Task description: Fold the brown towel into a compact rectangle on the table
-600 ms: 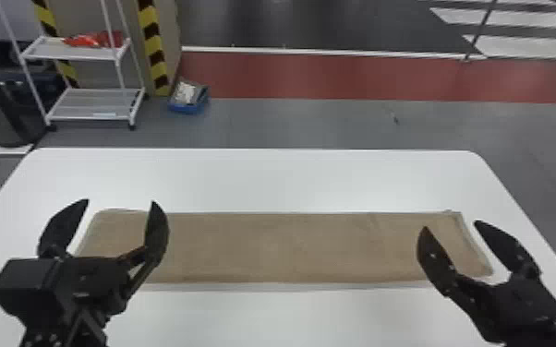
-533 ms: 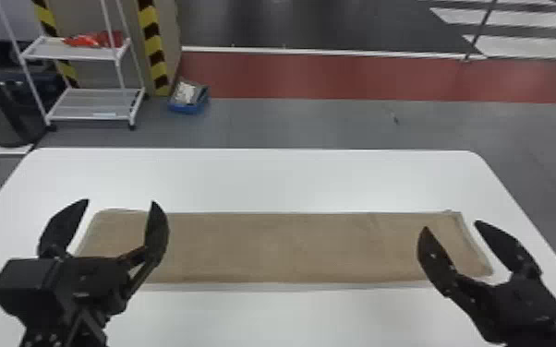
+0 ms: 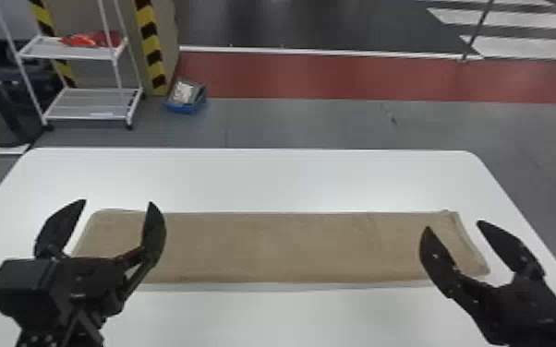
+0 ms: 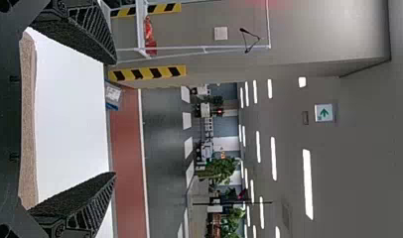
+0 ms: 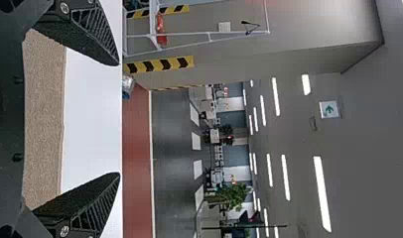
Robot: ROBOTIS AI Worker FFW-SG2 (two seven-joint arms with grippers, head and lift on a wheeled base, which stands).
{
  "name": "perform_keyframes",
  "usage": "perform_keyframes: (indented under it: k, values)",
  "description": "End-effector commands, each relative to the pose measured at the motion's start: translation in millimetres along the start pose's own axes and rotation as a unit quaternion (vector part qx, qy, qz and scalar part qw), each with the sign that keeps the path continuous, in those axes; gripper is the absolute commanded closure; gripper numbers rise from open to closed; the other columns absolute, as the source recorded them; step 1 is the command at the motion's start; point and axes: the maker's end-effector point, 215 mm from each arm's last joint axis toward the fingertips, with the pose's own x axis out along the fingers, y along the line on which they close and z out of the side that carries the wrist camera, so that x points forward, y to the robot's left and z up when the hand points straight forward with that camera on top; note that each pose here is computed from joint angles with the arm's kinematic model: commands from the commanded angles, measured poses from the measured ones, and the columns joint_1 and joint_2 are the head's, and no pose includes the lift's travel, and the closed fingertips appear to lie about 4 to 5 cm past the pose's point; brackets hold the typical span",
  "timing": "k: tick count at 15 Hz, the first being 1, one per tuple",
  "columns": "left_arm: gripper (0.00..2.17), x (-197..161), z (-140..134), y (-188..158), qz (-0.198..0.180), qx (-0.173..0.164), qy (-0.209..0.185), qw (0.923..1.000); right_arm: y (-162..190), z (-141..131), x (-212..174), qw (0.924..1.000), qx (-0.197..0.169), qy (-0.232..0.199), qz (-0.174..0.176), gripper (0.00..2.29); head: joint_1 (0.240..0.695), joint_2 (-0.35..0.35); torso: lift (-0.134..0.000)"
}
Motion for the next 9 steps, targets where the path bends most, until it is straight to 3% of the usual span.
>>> perform_keyframes:
  k: [1, 5, 9]
  values:
    - [0.09, 0, 0, 0, -0.001, 0.000, 0.001, 1.0000, -1, 0, -1, 1.0000, -0.001, 0.000, -0.001, 0.09, 0.695, -0.071, -0.125]
    - [0.09, 2, -21, 3, 0.001, 0.007, 0.029, 0.9995, 2, 0, 1, 0.9998, -0.014, -0.011, 0.000, 0.15, 0.695, -0.073, -0.125]
    - [0.10, 16, -45, 18, 0.010, 0.008, 0.045, 0.9989, 2, -19, 9, 0.9999, -0.015, -0.005, 0.001, 0.18, 0.695, -0.052, -0.125]
